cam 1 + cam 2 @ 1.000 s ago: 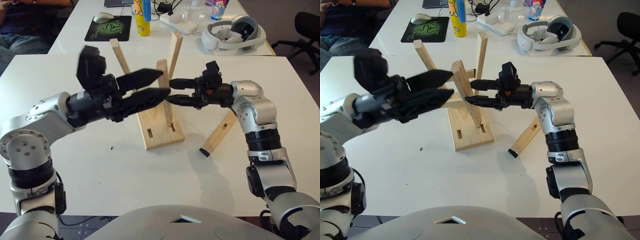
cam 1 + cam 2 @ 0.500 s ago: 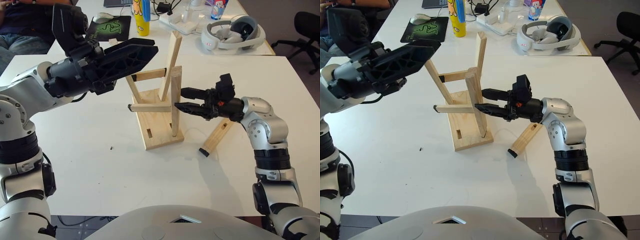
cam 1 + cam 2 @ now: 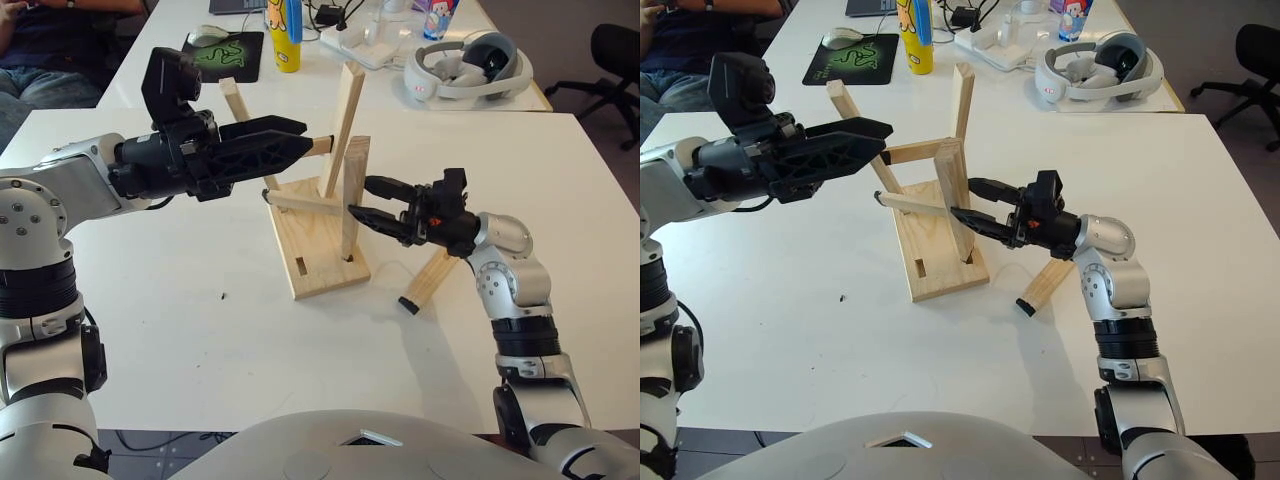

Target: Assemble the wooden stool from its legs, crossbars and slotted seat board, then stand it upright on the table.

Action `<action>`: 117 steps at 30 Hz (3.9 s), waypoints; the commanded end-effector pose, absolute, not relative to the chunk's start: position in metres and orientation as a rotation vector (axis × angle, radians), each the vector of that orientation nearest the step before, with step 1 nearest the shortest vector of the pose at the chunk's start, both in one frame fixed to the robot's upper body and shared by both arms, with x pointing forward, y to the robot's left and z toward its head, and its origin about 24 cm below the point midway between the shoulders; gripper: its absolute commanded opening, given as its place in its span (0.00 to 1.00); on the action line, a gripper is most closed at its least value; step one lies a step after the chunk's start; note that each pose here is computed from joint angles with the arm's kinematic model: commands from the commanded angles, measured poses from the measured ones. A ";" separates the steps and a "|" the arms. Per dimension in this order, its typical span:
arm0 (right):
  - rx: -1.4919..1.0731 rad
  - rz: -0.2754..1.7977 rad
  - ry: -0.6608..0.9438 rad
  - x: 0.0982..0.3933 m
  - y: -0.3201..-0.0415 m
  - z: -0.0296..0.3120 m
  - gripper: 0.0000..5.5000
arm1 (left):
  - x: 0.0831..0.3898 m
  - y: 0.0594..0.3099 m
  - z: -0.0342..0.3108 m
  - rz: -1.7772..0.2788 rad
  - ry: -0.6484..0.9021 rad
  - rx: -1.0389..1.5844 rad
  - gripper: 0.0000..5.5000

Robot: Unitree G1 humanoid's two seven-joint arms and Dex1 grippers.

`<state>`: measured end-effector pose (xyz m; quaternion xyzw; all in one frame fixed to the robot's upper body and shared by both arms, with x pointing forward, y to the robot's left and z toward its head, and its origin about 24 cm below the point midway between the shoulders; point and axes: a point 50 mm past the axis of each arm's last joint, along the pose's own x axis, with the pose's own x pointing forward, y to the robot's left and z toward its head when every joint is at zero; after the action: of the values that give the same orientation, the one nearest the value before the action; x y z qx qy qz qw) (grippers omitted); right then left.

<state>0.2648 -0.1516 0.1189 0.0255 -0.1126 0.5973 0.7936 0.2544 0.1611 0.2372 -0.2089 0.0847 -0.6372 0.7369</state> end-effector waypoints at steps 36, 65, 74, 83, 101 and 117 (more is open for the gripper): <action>-0.394 1.701 0.221 0.316 -0.191 0.172 0.38 | 0.213 0.151 0.220 -1.175 0.007 -0.522 0.59; -0.509 1.769 0.208 0.323 -0.181 0.197 0.38 | 0.206 0.151 0.215 -1.137 -0.005 -0.541 0.59; -0.518 1.813 0.218 0.316 -0.178 0.193 0.38 | 0.204 0.151 0.215 -1.125 -0.012 -0.548 0.59; -0.463 1.796 0.288 0.325 -0.173 0.164 0.38 | 0.207 0.151 0.216 -1.138 -0.005 -0.550 0.59; -0.447 1.749 0.370 0.316 -0.185 0.121 0.38 | 0.207 0.150 0.219 -1.131 -0.035 -0.549 0.59; -0.437 1.614 0.230 0.328 -0.176 0.152 0.46 | 0.214 0.152 0.216 -1.101 -0.073 -0.531 0.59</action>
<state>0.3257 -0.1732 0.1539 -0.1908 0.0817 0.7239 0.6579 0.2129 0.1531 0.2177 -0.2510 -0.0331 -0.5162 0.8182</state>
